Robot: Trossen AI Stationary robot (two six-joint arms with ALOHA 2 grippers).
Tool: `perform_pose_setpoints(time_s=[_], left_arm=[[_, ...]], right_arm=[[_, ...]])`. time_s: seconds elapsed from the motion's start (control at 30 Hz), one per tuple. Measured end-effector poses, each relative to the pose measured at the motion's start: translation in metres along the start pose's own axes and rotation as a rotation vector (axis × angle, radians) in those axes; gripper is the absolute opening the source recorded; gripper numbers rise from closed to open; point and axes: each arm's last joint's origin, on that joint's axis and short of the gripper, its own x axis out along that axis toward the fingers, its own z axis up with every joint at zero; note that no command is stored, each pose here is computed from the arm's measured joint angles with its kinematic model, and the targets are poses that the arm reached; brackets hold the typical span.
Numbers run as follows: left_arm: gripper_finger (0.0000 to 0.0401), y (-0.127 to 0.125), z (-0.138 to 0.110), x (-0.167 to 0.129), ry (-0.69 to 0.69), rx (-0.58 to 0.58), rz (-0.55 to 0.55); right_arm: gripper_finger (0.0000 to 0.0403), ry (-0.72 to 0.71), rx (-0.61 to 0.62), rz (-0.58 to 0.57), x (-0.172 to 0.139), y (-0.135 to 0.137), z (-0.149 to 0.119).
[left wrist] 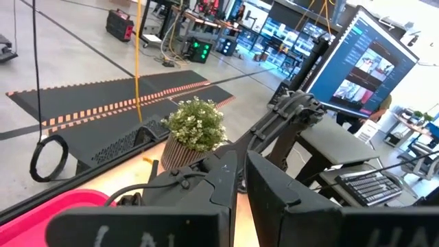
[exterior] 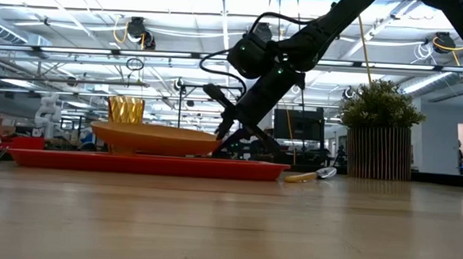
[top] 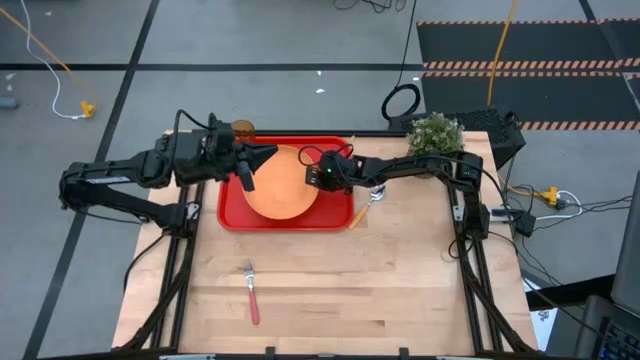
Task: Pick and place plate/cup/fork/spoon on tray
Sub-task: Put the orange plate on the red tray to the bottom right of the orange cup
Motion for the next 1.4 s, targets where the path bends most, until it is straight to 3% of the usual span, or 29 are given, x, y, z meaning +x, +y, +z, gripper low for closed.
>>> perform_pose_setpoints(time_s=[0.93, 1.13, 1.4], left_arm=[[0.0031, 0.002, 0.002, 0.0, -0.005, -0.014, 0.0], [0.0031, 0.001, 0.001, 0.0, 0.008, -0.023, -0.024], [0.0031, -0.011, -0.008, -0.005, 0.077, -0.075, -0.101]], right_arm=[[0.004, -0.004, -0.023, 0.007, 0.0, 0.001, 0.001], [0.0102, -0.003, -0.04, 0.008, 0.0, 0.001, 0.001], [0.022, 0.016, -0.093, 0.041, -0.009, 0.007, 0.002]])
